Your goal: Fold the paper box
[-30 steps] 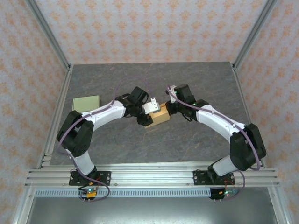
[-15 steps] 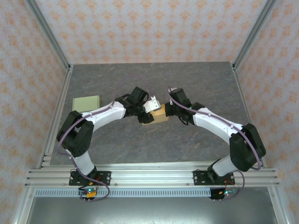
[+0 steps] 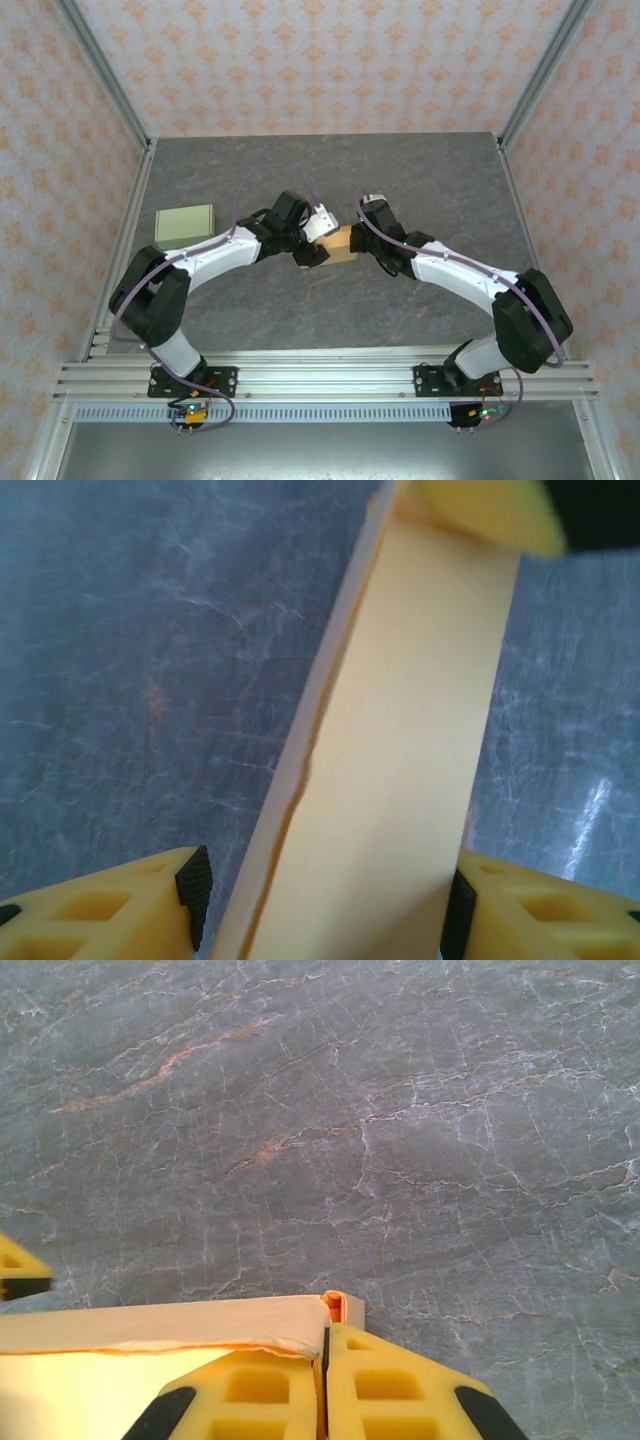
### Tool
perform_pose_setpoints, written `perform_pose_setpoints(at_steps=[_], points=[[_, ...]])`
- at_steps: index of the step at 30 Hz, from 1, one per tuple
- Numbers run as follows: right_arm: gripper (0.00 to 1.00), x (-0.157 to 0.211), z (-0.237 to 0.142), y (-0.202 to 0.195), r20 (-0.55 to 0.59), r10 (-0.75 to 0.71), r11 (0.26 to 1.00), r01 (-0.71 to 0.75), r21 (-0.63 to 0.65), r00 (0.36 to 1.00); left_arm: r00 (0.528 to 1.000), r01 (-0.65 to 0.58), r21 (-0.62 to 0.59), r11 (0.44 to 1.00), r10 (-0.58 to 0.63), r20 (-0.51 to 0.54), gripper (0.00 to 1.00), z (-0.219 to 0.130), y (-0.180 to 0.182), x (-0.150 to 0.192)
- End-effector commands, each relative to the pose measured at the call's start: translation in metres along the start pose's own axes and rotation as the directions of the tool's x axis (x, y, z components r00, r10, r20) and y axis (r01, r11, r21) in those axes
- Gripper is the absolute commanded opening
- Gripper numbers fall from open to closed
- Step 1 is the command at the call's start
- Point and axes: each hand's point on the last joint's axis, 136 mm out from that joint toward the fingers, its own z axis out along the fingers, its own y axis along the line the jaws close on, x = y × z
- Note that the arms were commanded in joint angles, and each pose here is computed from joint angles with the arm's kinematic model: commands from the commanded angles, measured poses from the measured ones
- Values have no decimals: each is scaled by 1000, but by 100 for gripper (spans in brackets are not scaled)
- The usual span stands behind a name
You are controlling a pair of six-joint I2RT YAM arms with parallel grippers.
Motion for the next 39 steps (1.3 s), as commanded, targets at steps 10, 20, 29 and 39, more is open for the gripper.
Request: perform_pose_setpoints(at_steps=[10,20,29,39], points=[[9,11,-4,-19,-10,2,996,-1,91,1000,910,375,-272,886,-296,290,67,-89,39,-1],[9,7,-6,-13,8,-87,983,84,166,996,842,483,-139,864,-415,345,51,-87,25,-9],[9,9,-4,-13,9,-96,979,93,182,995,787,555,-205,807,-428,445,50,-98,47,-7],[9,11,-3,-13,9,-100,979,97,178,995,857,465,-244,851,-363,366,49,-71,61,8]])
